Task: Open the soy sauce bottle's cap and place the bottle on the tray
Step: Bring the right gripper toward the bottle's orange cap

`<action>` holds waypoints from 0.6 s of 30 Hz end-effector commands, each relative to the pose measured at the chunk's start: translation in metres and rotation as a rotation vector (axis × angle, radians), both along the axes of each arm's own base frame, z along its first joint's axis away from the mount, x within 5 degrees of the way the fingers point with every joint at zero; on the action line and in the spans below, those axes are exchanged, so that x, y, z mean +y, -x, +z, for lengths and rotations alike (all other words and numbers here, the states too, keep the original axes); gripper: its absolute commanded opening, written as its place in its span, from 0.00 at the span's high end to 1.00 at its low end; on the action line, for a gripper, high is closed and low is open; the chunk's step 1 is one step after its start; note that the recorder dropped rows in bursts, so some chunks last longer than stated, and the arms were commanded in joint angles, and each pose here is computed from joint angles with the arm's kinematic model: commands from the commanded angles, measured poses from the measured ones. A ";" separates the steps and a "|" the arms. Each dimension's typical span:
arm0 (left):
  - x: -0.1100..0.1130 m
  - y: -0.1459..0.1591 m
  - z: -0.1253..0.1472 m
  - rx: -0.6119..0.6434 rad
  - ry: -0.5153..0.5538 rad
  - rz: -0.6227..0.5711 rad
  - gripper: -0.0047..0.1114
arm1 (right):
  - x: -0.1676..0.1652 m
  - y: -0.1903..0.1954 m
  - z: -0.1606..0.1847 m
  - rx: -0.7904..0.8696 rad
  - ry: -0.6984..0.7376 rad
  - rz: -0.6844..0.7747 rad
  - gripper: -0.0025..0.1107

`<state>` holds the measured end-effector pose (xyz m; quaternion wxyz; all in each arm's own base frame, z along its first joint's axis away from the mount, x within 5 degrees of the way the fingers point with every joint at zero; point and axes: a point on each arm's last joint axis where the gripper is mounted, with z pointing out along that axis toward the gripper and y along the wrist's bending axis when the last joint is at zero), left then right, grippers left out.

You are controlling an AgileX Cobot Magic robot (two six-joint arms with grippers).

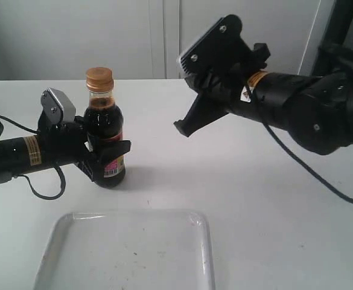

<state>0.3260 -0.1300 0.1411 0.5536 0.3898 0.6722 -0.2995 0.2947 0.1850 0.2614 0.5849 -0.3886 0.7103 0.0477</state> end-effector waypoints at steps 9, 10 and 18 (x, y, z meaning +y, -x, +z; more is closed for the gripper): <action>-0.002 0.003 -0.003 0.006 -0.031 -0.033 0.96 | 0.026 -0.023 -0.032 -0.077 -0.049 0.032 0.98; -0.002 0.003 -0.003 0.006 -0.031 -0.033 0.96 | 0.028 -0.024 -0.036 -0.085 -0.055 0.035 0.98; -0.002 0.003 -0.003 0.006 -0.031 -0.033 0.96 | 0.044 -0.028 -0.057 -0.210 -0.050 0.078 0.98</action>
